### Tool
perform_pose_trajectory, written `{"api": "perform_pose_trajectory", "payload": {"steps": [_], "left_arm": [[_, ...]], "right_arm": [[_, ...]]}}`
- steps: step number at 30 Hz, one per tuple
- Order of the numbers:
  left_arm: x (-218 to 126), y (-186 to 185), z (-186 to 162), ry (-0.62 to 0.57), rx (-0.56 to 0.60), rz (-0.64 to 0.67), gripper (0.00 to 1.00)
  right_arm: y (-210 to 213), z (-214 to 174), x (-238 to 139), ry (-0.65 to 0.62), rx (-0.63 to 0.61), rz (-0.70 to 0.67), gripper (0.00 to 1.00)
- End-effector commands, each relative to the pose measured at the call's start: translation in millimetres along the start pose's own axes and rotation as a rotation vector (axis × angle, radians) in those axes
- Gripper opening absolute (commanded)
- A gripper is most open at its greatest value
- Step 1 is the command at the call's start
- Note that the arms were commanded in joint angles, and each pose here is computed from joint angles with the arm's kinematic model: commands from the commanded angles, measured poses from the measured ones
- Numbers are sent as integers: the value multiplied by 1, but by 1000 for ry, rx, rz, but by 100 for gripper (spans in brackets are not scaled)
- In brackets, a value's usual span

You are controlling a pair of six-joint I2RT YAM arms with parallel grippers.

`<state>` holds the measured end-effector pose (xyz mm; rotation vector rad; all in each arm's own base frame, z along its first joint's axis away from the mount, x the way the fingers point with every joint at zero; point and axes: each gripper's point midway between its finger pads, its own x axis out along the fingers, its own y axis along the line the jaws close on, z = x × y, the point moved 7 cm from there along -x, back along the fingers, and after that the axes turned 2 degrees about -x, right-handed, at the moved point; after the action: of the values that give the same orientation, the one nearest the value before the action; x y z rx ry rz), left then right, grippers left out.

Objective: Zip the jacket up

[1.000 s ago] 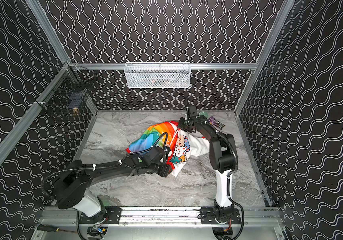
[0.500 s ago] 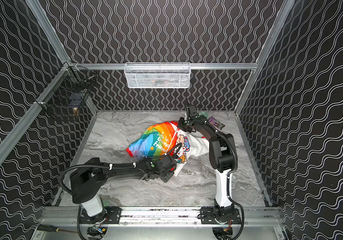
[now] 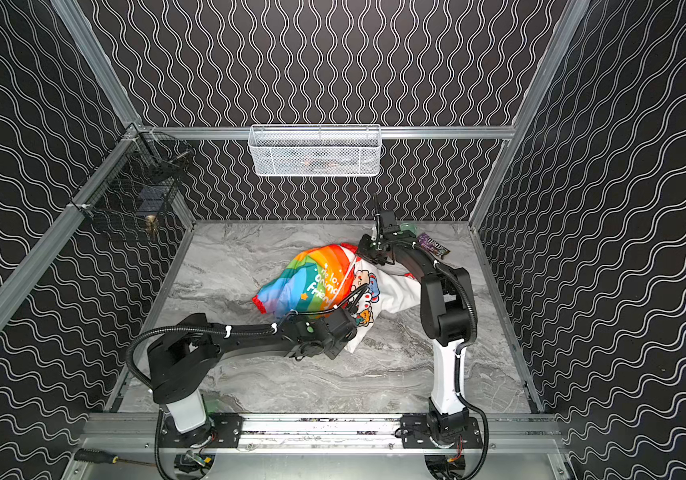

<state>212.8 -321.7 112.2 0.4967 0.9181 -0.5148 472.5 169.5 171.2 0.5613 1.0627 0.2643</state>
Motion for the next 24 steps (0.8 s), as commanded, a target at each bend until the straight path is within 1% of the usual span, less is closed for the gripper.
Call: {"api": "perform_pose_trajectory", "payload": {"steps": [1, 3, 5, 8, 9, 10, 13, 14, 16, 17, 19, 20, 22, 24], "left_arm": [[0, 8, -1, 0, -20, 15, 0], [-2, 12, -1, -3, -30, 17, 0], [-4, 18, -1, -9, -46, 13, 0], [-8, 27, 0, -21, -75, -1, 0], [-9, 30, 1, -25, -82, -4, 0], [-11, 33, 2, -29, -89, -5, 0], [-14, 41, 4, -32, -100, -5, 0], [-14, 43, 4, -34, -103, -5, 0], [-13, 46, 4, -31, -108, -8, 0], [-13, 48, 4, -28, -109, -9, 0], [-13, 49, 4, -26, -111, -5, 0], [-13, 50, 4, -25, -111, -5, 0], [-13, 52, 3, -25, -118, -4, 0], [-13, 53, 3, -24, -123, -4, 0]], "right_arm": [[6, 3, -19, -30, -15, 24, 49], [3, 0, -32, -38, -16, 13, 55], [-3, -7, -47, -44, -10, -5, 60], [-15, -29, -77, -74, -2, -13, 61], [-20, -40, -85, -81, -3, -17, 60], [-25, -53, -91, -83, -6, -17, 57], [-33, -92, -106, -89, -30, 13, 45], [-38, -110, -104, -72, -43, 13, 42], [-36, -142, -103, -63, -108, 5, 39], [-34, -154, -102, -62, -135, -4, 40], [-30, -181, -94, -21, -157, 12, 45], [-30, -190, -89, 6, -147, 21, 47], [-40, -205, -79, 55, -79, -29, 51], [-47, -215, -71, 98, -14, -24, 53]]}}
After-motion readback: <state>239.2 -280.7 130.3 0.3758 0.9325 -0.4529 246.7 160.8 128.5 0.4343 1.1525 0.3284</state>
